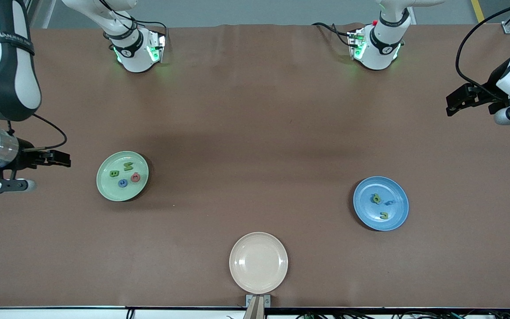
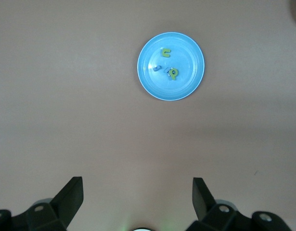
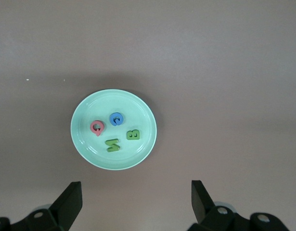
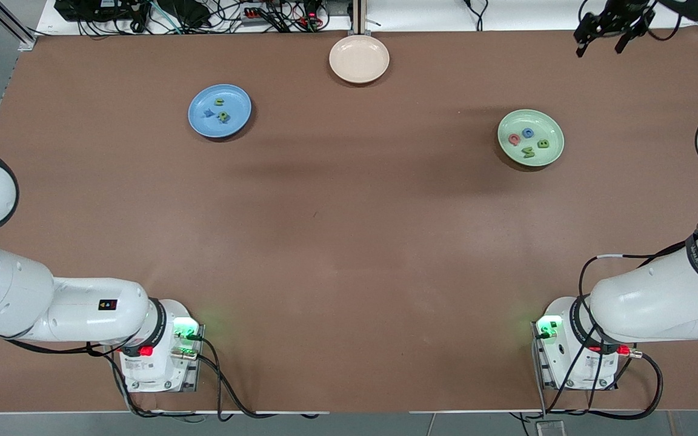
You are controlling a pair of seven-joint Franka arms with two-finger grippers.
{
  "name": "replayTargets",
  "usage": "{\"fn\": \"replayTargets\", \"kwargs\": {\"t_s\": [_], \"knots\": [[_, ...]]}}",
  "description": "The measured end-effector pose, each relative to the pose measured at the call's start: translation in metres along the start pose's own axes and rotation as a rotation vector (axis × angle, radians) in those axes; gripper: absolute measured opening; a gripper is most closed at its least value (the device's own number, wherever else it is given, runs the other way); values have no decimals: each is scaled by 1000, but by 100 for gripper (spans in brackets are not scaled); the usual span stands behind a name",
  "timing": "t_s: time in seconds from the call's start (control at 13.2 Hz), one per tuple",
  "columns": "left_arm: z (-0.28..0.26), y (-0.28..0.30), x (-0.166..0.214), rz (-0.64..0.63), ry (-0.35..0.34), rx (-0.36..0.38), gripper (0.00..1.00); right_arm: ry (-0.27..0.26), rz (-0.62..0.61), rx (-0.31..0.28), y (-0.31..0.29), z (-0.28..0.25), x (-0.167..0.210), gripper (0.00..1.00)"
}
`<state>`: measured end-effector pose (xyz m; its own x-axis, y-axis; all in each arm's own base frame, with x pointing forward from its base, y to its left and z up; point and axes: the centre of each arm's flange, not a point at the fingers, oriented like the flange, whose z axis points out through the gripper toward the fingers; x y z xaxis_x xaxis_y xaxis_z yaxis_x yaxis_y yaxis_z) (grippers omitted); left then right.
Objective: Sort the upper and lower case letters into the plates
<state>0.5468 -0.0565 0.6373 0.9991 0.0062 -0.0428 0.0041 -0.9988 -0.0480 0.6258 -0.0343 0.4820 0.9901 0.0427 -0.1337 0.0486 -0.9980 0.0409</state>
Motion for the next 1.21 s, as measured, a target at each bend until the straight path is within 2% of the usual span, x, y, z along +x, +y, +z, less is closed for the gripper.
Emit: {"fn": "replayTargets", "kwargs": {"t_s": [0.83, 1.21], "knots": [[-1, 4, -1, 7, 1, 0, 100, 62, 23, -2, 14, -49, 1, 100], [-1, 6, -1, 11, 2, 0, 100, 6, 14, 14, 7, -62, -13, 100]]}}
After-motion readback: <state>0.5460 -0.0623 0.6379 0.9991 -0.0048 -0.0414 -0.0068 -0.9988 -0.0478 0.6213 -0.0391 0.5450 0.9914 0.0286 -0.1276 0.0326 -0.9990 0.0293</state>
